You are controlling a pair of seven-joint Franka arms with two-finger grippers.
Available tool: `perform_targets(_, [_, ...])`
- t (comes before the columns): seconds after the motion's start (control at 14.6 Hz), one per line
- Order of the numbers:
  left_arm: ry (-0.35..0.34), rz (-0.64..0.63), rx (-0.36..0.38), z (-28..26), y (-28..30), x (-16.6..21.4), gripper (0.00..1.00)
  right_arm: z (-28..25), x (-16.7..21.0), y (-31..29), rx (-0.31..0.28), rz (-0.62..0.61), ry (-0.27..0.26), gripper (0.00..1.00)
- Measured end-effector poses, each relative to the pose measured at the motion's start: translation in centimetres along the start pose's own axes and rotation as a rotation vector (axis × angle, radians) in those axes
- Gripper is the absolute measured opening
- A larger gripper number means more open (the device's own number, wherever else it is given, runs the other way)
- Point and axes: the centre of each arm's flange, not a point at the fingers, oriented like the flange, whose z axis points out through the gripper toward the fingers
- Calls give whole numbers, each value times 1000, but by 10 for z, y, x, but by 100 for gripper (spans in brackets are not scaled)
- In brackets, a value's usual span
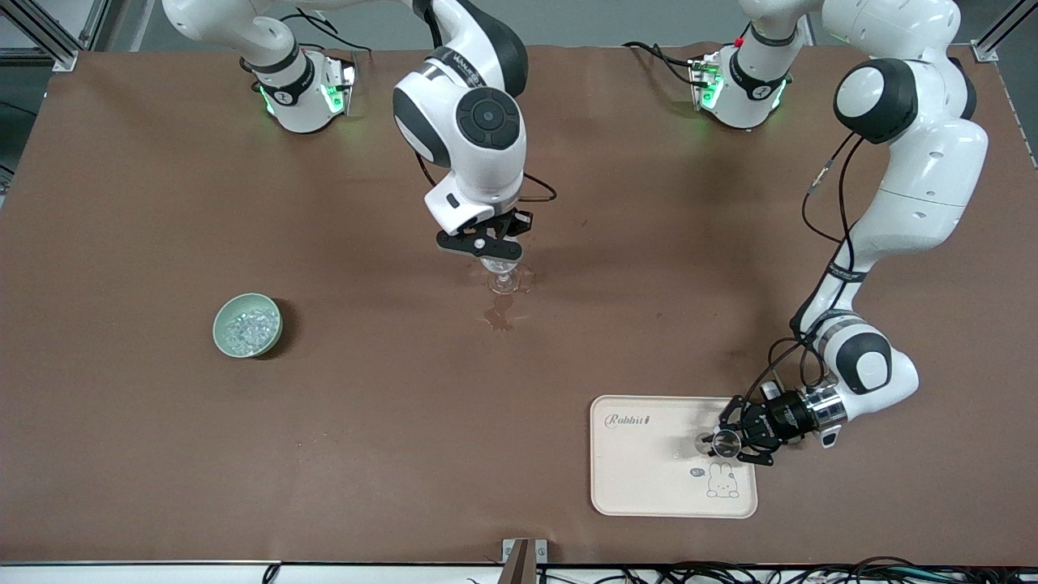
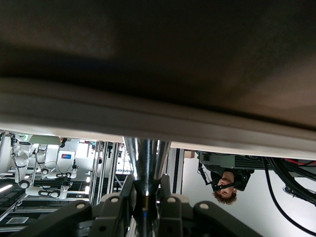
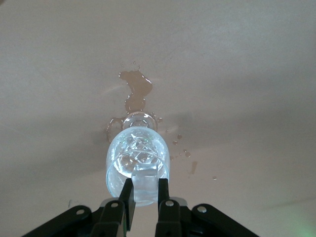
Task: Pour wine and add ice with both arms
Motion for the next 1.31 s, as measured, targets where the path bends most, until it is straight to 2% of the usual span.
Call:
perform_targets(0.27, [1, 0, -1, 0, 0, 1, 68, 2, 0, -1, -3, -1, -2, 22])
perform_targets(0.48, [37, 45, 16, -5, 4, -3, 97, 9, 1, -2, -10, -1, -7, 22])
perform_targets(0.55, [57, 70, 24, -8, 6, -7, 100, 11, 1, -2, -13, -1, -8, 22])
perform_targets(0.76, [138, 159, 60, -20, 12, -19, 100, 12, 1, -3, -15, -1, -10, 22])
perform_targets(0.89, [218, 237, 104, -26, 13, -23, 100, 12, 1, -3, -14, -1, -10, 35])
perform_targets(0.96, [264, 288, 133, -29, 14, -30, 100, 12, 1, -3, -14, -1, -10, 35])
perform_targets(1.1, [353, 407, 222, -36, 14, -58, 100, 12, 1, -3, -14, -1, -9, 48])
perform_targets(1.31, [440, 542, 317, -53, 11, -115, 100, 10, 2, -3, -11, 0, -6, 52])
